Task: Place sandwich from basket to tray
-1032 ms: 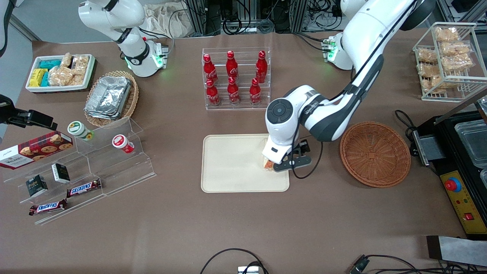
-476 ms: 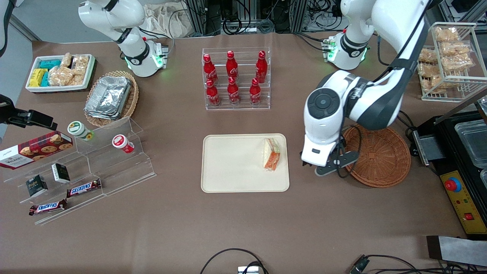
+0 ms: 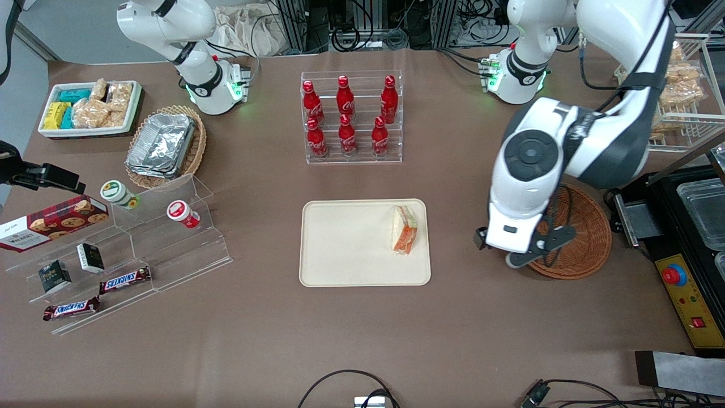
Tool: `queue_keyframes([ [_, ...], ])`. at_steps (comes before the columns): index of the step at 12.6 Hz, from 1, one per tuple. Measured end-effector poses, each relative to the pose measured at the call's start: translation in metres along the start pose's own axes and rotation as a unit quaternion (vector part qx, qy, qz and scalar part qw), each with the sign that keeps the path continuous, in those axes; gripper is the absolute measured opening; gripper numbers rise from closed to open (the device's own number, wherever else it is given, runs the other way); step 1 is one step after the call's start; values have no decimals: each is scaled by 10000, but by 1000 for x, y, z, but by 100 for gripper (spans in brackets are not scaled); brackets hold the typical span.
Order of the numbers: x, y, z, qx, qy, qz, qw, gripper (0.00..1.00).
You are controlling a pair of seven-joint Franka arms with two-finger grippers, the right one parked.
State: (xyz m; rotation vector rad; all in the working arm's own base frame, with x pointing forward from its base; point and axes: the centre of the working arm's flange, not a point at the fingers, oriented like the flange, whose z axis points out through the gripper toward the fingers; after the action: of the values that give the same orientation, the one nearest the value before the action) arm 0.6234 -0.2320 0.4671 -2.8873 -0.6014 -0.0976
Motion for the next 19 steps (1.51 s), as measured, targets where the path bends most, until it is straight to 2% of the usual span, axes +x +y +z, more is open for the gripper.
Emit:
queue_keyframes([
  [3,28,-34,-14,-12,-155,75,9999,100],
  [5,39,-51,-19,-116,-234,193,9995,100],
  [9,50,-89,-37,-40,-309,462,9984,100],
  [15,63,-170,-81,-252,-322,1132,9927,100],
  [16,61,-181,-90,-265,-341,1241,9913,100],
  [19,48,-203,-112,-492,-482,1479,9866,100],
])
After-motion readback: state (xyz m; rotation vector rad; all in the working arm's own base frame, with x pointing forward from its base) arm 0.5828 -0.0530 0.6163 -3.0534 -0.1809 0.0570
